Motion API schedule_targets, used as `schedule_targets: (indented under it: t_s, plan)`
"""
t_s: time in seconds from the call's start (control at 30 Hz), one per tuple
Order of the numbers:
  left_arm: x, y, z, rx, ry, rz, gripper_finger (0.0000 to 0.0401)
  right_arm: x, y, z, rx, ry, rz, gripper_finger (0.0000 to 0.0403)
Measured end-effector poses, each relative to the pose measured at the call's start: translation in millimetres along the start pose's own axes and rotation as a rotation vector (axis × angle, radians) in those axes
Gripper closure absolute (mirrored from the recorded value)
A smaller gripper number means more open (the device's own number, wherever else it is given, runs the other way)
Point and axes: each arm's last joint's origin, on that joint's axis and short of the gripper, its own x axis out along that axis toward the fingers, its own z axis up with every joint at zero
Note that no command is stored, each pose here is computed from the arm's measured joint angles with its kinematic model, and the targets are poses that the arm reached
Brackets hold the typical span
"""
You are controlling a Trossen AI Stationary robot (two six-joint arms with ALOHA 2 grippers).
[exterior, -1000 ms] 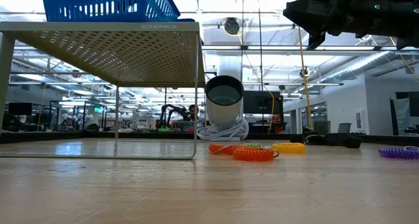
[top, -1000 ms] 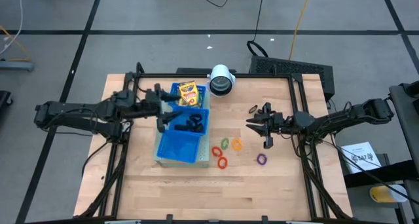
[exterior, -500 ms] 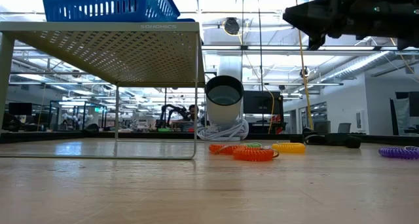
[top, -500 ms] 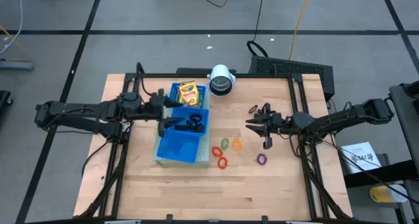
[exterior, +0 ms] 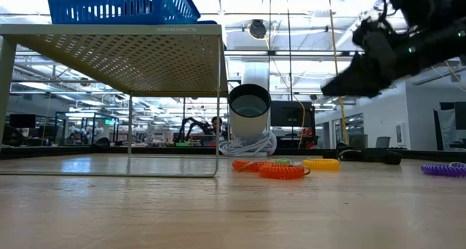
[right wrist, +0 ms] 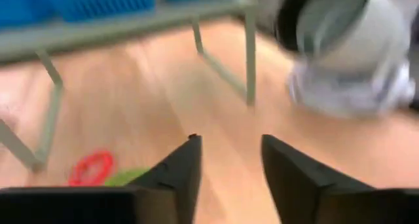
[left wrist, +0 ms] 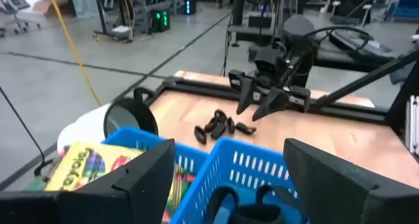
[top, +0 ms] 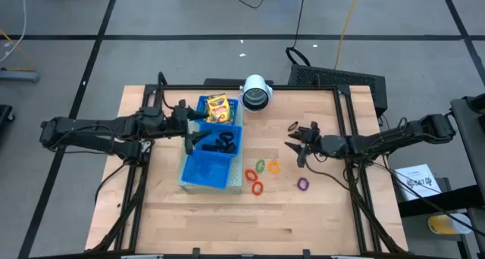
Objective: Pick & Place Office Desk Supplies
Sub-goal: Put the black rubber band into the middle blue bin on the shelf
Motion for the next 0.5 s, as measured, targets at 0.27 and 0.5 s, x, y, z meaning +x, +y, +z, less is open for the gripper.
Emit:
schedule_targets:
  t_s: [0.27, 0.5]
  plan:
    - [15, -2, -10, 0.036, 0.074, 0.006, 0.0107, -11, -8, -12, 0.339, 0.493, -0.201, 0.0165]
    - [22, -2, -14, 0.073, 0.09, 0.006, 0.0107, -27, -19, -30, 0.535, 0.697, -0.418, 0.0181]
